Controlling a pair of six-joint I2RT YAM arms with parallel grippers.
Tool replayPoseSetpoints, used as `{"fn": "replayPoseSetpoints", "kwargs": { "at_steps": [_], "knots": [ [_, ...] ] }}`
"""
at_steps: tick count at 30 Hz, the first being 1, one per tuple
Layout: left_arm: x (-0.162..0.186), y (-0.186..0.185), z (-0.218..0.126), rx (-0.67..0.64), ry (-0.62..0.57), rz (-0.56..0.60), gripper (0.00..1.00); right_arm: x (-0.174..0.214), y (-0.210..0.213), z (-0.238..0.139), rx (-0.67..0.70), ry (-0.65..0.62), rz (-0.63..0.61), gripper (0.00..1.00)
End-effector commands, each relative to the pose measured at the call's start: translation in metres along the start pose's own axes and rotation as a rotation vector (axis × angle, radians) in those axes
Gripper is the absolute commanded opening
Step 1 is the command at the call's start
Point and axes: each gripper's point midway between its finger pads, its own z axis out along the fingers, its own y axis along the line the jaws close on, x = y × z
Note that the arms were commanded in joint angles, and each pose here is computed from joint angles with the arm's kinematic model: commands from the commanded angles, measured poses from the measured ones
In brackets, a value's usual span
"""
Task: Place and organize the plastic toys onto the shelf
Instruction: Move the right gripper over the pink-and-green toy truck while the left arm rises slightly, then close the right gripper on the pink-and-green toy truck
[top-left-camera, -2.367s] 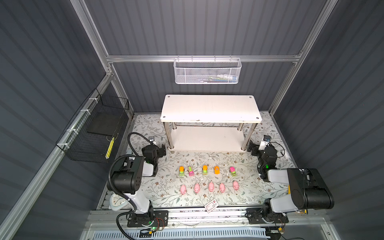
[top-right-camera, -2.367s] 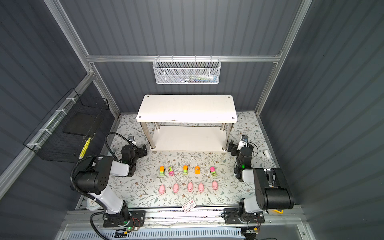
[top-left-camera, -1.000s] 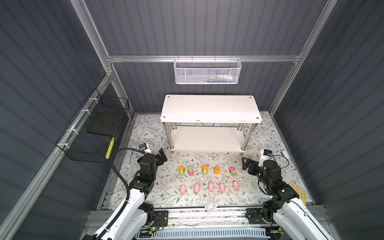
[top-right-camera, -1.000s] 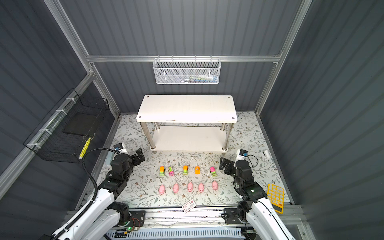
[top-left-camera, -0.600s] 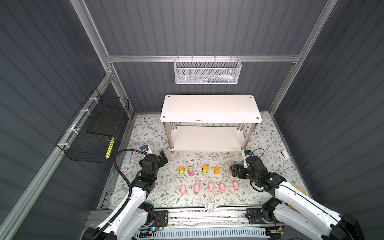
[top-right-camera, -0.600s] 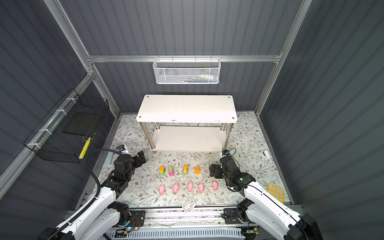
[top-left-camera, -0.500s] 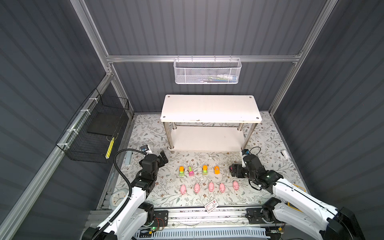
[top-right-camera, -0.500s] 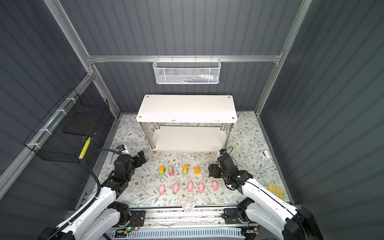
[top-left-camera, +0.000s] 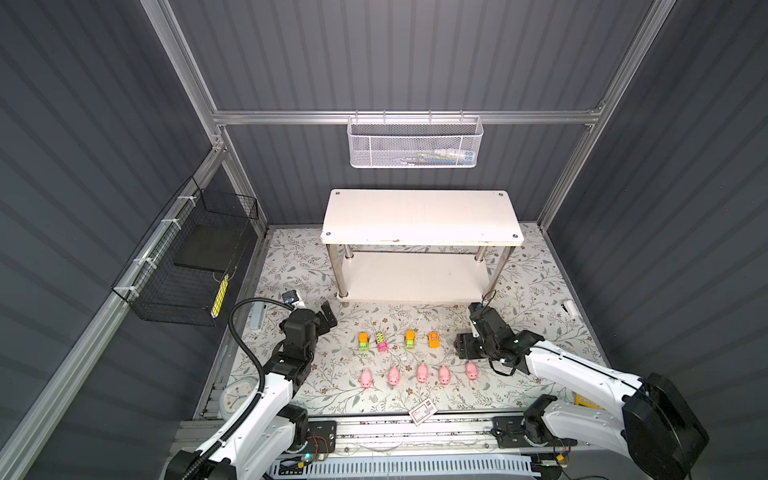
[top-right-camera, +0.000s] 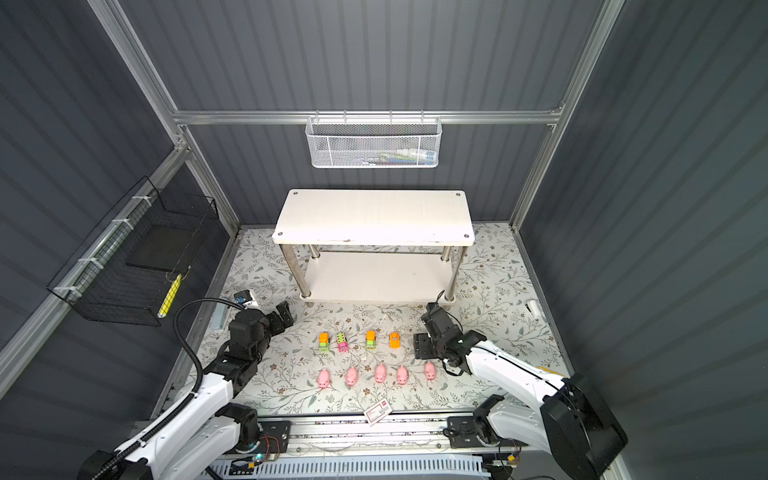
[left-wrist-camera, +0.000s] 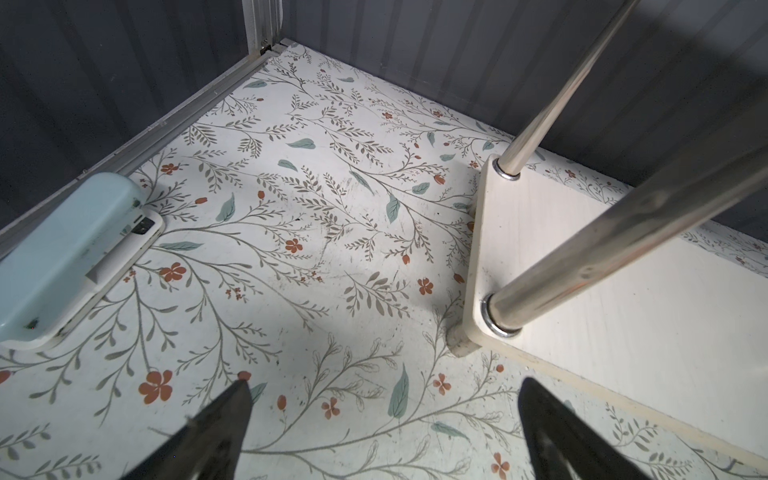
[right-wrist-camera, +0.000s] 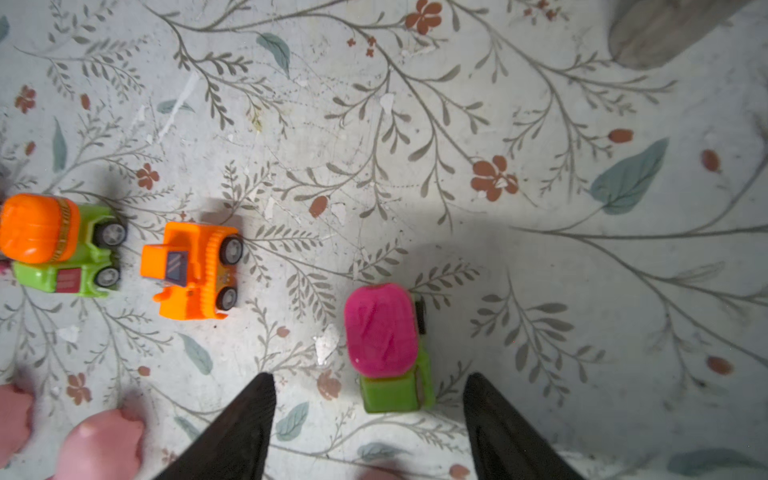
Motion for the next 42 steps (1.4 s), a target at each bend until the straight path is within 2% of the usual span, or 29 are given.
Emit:
{"fn": "replayPoseSetpoints", "kwargs": {
  "at_steps": [1,12,16,38,40,42],
  "knots": [
    [0.003,-0.002,0.002,0.015,0.000,-0.006,1.00,-0.004,-0.002,0.001,0.034,0.005,-0.008,0.67],
    [0.008,-0.001,0.004,0.011,0.011,-0.006,1.00,-0.010,-0.006,0.010,0.086,0.010,-0.025,0.64],
    [0.008,-0.001,0.004,0.009,0.012,-0.005,1.00,-0.012,-0.006,0.012,0.090,0.006,-0.025,0.58],
    [0.011,0.002,0.006,-0.004,0.016,-0.003,1.00,-0.008,-0.006,0.020,0.107,0.045,-0.026,0.38],
    [0.011,0.002,0.006,-0.007,0.016,-0.005,1.00,-0.007,-0.006,0.021,0.112,0.049,-0.028,0.39],
    [0.012,0.003,0.006,-0.007,0.017,-0.005,1.00,-0.008,-0.006,0.021,0.116,0.049,-0.031,0.45]
  ]
}}
